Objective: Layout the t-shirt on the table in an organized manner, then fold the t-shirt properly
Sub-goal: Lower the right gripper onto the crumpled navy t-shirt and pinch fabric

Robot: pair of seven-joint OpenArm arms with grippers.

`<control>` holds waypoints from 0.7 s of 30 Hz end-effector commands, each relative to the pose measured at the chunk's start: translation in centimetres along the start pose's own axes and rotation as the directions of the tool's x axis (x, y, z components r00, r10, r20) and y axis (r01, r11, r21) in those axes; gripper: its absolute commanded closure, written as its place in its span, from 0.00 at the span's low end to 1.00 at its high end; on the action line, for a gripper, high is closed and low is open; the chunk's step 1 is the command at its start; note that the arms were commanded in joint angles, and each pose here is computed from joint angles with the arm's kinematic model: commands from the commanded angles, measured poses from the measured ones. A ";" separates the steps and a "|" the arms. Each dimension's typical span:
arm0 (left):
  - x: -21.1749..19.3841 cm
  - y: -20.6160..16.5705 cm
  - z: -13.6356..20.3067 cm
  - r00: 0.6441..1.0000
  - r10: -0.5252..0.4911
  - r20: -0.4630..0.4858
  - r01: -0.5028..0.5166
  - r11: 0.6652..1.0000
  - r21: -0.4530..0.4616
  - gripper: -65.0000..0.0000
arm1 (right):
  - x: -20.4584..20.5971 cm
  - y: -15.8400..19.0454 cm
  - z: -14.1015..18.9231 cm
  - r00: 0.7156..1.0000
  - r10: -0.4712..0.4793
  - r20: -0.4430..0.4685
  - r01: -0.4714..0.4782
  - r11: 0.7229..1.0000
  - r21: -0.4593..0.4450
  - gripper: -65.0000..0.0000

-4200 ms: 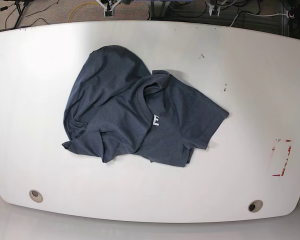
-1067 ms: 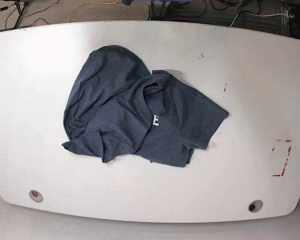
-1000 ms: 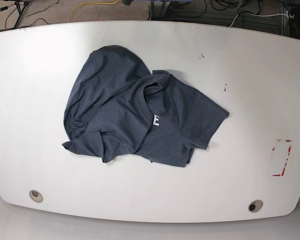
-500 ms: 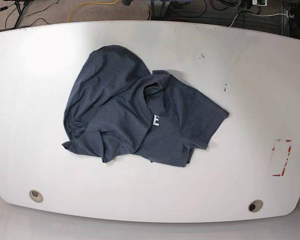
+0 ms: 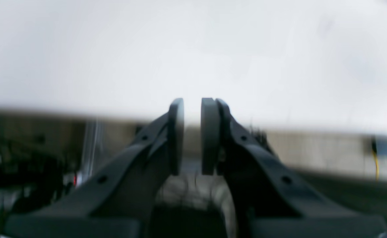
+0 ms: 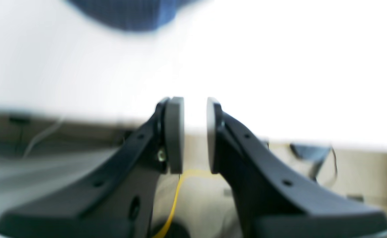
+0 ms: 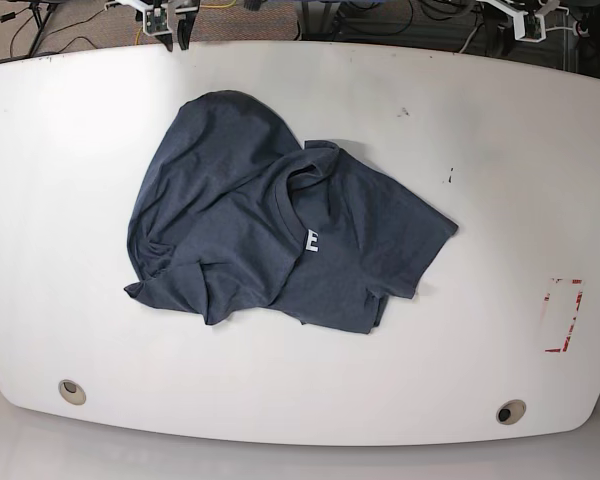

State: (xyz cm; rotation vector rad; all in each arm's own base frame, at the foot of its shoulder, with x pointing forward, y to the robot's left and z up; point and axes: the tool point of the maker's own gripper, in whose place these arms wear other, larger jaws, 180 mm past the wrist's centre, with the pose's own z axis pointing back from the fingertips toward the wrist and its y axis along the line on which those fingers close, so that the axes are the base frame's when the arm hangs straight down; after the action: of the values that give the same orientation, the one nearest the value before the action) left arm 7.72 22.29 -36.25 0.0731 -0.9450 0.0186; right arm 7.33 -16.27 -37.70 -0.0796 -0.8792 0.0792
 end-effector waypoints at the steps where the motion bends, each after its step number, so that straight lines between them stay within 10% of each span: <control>1: 1.5 0.0 -0.4 0.999 -0.007 0.048 0.007 1.000 0.002 0.88 | 2.3 -0.3 -0.7 0.997 -0.002 0.078 0.003 1.000 -0.014 0.82; 14: 6.5 -0.1 -3.8 0.978 -0.011 0.209 0.011 1.000 -0.002 0.87 | 8.6 -0.8 -4.8 0.966 -0.008 0.258 0.017 0.999 -0.032 0.81; 21: 8.6 -0.1 -4.9 0.962 -0.006 0.274 0.007 1.000 0.000 0.77 | 10.6 -1.1 -6.7 0.963 -0.007 0.268 0.018 0.999 -0.039 0.62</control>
State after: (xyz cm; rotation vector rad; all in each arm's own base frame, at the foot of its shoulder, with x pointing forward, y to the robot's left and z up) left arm 16.18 22.39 -33.39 0.0761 -1.1718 0.0085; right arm 18.39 -16.41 -34.94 -0.0974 -1.1030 0.0546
